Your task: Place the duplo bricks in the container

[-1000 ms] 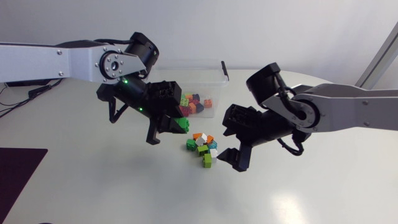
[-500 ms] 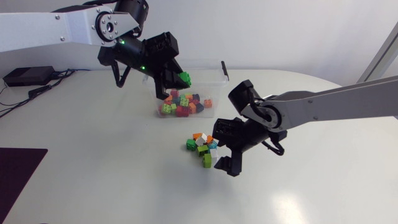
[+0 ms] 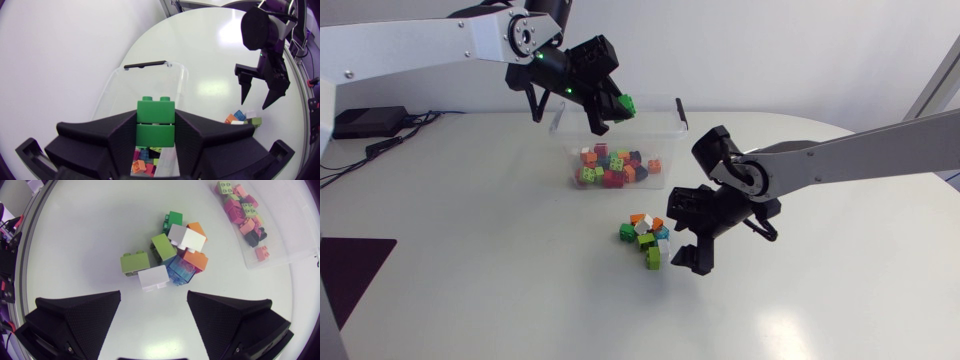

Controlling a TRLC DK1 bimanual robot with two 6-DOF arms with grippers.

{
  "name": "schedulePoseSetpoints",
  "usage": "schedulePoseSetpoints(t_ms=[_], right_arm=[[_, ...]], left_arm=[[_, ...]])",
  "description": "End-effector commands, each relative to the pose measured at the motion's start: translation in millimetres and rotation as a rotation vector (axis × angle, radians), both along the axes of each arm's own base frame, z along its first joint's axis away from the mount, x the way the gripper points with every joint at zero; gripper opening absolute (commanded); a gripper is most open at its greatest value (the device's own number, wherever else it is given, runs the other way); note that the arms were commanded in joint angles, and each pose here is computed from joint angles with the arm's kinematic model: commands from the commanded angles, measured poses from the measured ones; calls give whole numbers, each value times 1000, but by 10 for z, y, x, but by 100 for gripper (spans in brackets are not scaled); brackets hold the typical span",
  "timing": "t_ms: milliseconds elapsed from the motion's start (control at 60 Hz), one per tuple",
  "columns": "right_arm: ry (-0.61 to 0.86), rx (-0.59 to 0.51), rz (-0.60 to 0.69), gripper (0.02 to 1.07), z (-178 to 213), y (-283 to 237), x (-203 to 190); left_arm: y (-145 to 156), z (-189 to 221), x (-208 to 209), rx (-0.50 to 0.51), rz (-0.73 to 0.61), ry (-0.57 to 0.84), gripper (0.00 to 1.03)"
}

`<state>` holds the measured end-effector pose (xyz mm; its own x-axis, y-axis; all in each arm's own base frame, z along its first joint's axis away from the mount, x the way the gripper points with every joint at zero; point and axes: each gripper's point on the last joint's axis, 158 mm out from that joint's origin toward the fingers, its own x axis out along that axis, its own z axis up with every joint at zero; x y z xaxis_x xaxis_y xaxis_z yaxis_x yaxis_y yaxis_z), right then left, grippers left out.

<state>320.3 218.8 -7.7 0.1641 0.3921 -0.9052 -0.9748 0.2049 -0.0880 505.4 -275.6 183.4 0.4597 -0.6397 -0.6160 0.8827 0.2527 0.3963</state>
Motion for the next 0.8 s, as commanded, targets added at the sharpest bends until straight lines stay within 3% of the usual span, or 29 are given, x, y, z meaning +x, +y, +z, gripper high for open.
schedulePoseSetpoints(t_ms=[0, 500, 567, 633, 683, 750, 783], right_arm=[[6, -14, 35, 99, -56, -17, 23], [43, -39, 74, 96, -202, 75, 48], [41, -38, 82, 96, -193, 111, 51], [39, -37, 91, 96, -181, 162, 43], [41, -37, 98, 96, -188, 192, 34], [48, -41, 107, 96, -216, 229, 26], [52, -43, 110, 96, -215, 239, 19]], left_arm=[[54, -27, 242, -25, 44, 4, 27], [302, -71, 568, -21, 123, -11, 29], [340, -72, 579, -20, 131, -9, 33], [359, -75, 579, -19, 134, -6, 47], [383, -64, 582, -17, 139, -7, 63], [426, -41, 586, -15, 148, -7, 94], [440, -24, 590, -15, 153, -10, 99]])
